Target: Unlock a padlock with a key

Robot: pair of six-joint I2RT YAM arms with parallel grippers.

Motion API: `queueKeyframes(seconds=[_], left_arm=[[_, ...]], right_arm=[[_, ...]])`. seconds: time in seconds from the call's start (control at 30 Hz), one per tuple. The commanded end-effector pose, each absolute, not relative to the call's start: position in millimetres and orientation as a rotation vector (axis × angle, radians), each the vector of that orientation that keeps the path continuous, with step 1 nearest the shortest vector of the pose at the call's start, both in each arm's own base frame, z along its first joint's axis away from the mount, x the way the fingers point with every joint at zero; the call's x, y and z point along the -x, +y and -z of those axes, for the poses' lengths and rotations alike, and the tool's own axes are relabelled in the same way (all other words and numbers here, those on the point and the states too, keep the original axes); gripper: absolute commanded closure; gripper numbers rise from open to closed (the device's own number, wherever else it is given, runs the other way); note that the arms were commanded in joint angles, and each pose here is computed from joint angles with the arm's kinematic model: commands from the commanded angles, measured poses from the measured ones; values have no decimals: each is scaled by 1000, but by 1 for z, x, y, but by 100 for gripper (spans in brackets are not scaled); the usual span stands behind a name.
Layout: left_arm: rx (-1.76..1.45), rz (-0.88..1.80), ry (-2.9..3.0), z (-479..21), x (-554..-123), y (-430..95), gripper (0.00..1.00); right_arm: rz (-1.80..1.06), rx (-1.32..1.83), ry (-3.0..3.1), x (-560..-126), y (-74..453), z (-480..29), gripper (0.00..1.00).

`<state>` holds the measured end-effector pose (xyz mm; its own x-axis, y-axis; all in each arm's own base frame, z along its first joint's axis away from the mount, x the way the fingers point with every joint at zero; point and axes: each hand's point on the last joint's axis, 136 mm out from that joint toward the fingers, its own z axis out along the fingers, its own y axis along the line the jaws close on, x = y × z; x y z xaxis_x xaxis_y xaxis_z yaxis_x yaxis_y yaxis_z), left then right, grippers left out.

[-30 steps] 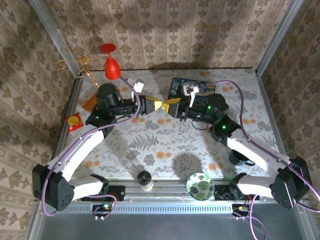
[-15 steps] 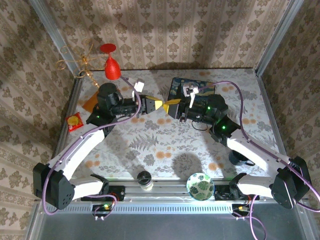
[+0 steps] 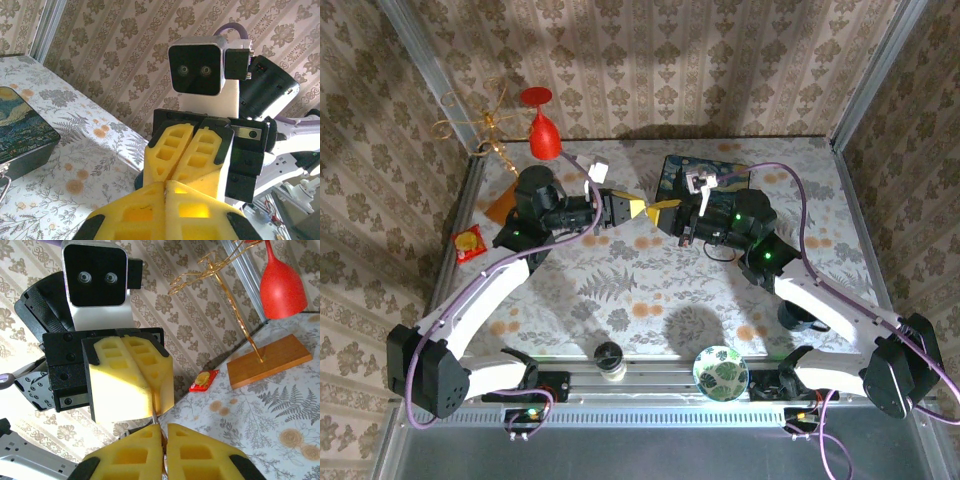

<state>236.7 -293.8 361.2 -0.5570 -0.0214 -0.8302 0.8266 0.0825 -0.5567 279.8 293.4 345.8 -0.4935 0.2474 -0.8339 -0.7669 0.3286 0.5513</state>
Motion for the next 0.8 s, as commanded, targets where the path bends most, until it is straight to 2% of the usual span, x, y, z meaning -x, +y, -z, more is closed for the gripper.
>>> queueKeyframes(seconds=[0.0,0.13,0.33,0.37,0.4,0.43,0.5,0.63,0.7,0.77], left_arm=[[-820,1545,1591,-382,-236,-291,100],[-803,1540,1592,-382,-239,-289,100],[-795,1536,1584,-384,-240,-288,100],[-793,1533,1583,-384,-240,-288,88],[-790,1530,1582,-384,-240,-288,68],[-787,1526,1579,-384,-240,-287,53],[-769,1509,1578,-385,-242,-284,34],[-716,1426,1601,-381,-251,-278,15],[-675,1361,1633,-375,-259,-274,2],[-639,1287,1671,-366,-267,-272,0]], right_arm=[[-1327,476,1643,-276,291,-343,93],[-1318,468,1643,-276,288,-342,100],[-1308,457,1647,-278,287,-342,100],[-1302,450,1649,-279,287,-342,100],[-1294,439,1657,-281,285,-341,100],[-1285,427,1664,-283,284,-339,100],[-1269,407,1671,-286,281,-338,100],[-1217,336,1700,-293,269,-331,100],[-1181,287,1719,-298,260,-326,100],[-1126,216,1757,-305,247,-318,100]])
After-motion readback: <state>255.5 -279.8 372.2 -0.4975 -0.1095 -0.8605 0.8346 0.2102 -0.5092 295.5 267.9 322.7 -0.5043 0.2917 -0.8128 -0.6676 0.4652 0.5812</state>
